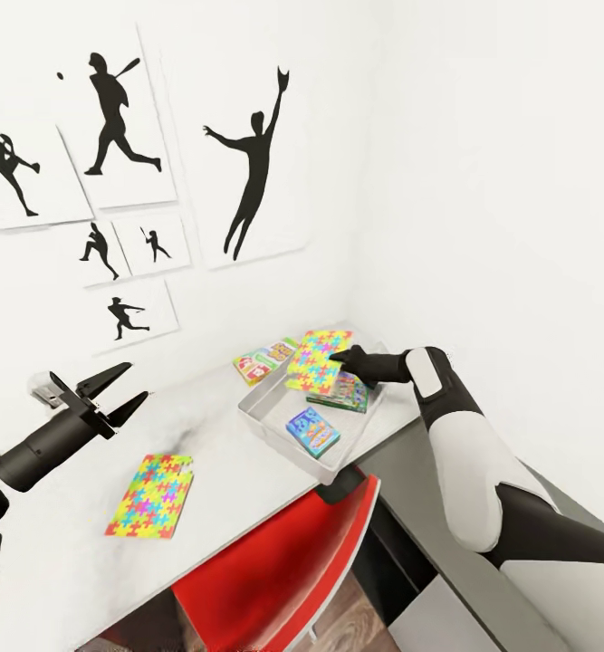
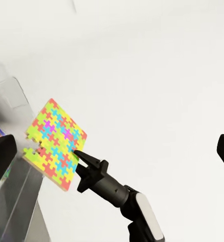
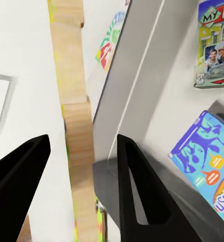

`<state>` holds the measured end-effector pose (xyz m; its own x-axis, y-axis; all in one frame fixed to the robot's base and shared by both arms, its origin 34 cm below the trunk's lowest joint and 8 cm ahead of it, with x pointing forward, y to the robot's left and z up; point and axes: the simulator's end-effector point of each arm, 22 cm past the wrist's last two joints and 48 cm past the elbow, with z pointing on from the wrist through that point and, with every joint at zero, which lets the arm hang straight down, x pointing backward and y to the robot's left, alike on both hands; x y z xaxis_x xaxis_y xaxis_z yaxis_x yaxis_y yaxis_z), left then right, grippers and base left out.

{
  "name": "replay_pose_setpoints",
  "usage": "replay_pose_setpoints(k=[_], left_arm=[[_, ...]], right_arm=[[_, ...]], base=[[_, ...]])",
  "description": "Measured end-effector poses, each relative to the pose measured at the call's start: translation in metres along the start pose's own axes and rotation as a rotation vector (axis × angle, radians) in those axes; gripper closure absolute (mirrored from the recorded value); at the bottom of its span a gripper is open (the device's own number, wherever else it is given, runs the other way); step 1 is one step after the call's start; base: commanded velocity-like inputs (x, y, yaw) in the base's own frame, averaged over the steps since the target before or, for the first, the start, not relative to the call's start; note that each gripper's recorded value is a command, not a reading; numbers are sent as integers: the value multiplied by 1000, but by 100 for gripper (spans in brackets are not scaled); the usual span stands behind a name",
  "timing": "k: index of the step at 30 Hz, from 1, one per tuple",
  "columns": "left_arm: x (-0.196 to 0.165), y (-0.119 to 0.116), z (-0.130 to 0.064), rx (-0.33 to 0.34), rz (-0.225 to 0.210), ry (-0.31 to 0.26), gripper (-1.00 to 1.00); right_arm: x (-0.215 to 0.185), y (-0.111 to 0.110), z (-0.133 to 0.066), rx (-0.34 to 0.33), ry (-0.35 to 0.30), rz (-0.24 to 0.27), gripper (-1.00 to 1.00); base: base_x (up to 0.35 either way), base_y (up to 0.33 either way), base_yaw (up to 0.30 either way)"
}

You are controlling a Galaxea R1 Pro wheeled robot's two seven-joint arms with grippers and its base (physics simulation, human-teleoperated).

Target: Put all the toys in the child's room - the three board games (two on the bed and one on the table), the two jigsaw puzzles on the table, and the tennis ball on the table - inside the toy box on the table in the child's room.

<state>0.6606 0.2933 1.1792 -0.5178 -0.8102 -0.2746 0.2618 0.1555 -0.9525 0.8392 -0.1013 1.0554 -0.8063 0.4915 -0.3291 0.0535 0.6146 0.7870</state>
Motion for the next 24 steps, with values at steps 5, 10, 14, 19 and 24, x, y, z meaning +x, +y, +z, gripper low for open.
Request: replay_pose_setpoints(k=[5, 10, 14, 19, 24], left_arm=[[0, 1, 0, -2, -1, 1, -100], [0, 1, 0, -2, -1, 2, -100], [0, 2, 0, -3, -1, 2, -100], [0, 1, 0, -2, -1, 2, -100], [0, 2, 0, -3, -1, 2, -100]], right_arm=[[-7, -11, -5, 18, -15, 16, 100], [-23, -32, -15, 80, -51, 72, 100], [-39, -51, -26, 150, -85, 138, 100], [-46, -63, -34, 179, -105, 213, 100], [-49, -65, -36, 182, -113, 240, 100]], base=[[0, 0, 136], [0, 0, 41], [0, 0, 16], [0, 0, 6], [0, 0, 2]])
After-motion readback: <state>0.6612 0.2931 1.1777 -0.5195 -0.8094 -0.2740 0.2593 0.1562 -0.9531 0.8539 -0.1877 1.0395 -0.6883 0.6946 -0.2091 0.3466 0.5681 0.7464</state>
